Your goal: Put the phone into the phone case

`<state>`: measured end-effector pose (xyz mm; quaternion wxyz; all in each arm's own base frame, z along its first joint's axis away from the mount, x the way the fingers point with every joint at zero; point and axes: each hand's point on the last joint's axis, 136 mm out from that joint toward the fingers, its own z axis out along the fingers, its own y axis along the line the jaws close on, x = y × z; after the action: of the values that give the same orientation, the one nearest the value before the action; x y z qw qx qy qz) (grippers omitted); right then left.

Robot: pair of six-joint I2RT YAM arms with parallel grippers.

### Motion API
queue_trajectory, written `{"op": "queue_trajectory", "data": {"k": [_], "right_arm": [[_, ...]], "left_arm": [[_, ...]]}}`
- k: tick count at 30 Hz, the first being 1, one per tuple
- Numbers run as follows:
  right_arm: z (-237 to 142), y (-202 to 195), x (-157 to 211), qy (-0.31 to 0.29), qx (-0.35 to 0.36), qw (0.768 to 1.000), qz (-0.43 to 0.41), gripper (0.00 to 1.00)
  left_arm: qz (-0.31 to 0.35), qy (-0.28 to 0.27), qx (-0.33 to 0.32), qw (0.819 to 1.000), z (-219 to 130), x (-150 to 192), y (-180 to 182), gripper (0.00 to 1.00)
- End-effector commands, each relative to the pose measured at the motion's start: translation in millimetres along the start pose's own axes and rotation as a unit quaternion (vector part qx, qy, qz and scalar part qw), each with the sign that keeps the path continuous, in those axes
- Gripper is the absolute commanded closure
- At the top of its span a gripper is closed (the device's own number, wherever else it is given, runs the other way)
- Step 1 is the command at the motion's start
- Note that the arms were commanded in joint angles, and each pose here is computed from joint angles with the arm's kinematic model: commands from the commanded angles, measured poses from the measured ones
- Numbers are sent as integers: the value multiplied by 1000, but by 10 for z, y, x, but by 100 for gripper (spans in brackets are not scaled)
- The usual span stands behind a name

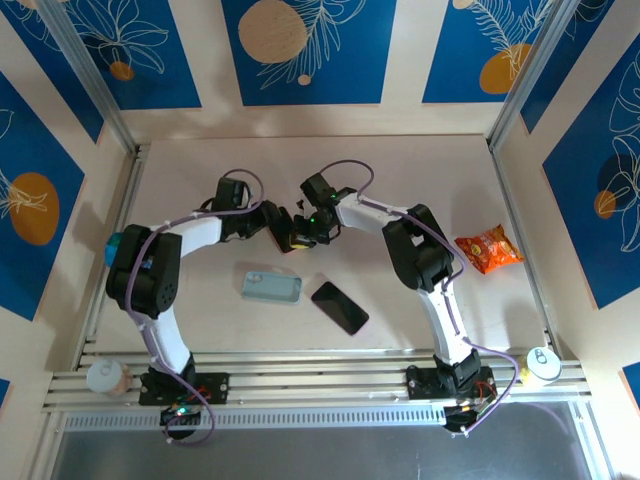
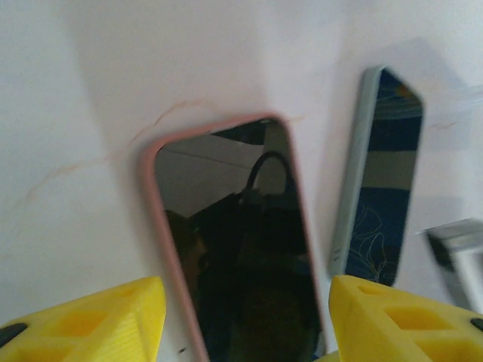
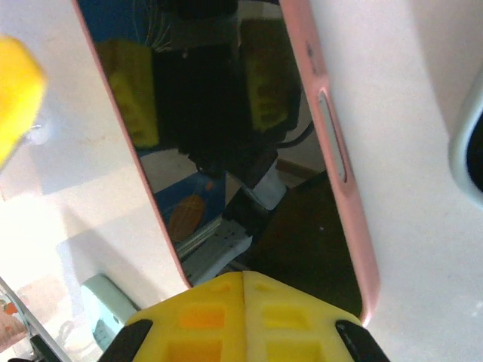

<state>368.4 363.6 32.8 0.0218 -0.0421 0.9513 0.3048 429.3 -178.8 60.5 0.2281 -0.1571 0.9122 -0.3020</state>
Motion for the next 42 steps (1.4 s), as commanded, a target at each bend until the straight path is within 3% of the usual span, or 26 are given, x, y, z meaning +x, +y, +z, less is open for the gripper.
{"op": "queue_trajectory", "data": {"k": [1,18,24,35,42], "right_arm": [[-165,173,83,5,-23,1000,-15,100],[-222,152,281,20,-28,999,-14,100],[-169,195,220,15,-36,999,-15,100],[58,165,134,22,-39,999,2,100],[173,32,33,19,-31,999,22,100]], "left_arm": [[-7,-7,18,1000,-3,-25,-51,40],[-4,-4,36,999,480,-334,-224,40],[2,-14,52,999,496,-464,-351,40],[-17,-53,70,996,-166,-597,-284,40],[-13,-64,49,997,-632,-465,-169,40]]}}
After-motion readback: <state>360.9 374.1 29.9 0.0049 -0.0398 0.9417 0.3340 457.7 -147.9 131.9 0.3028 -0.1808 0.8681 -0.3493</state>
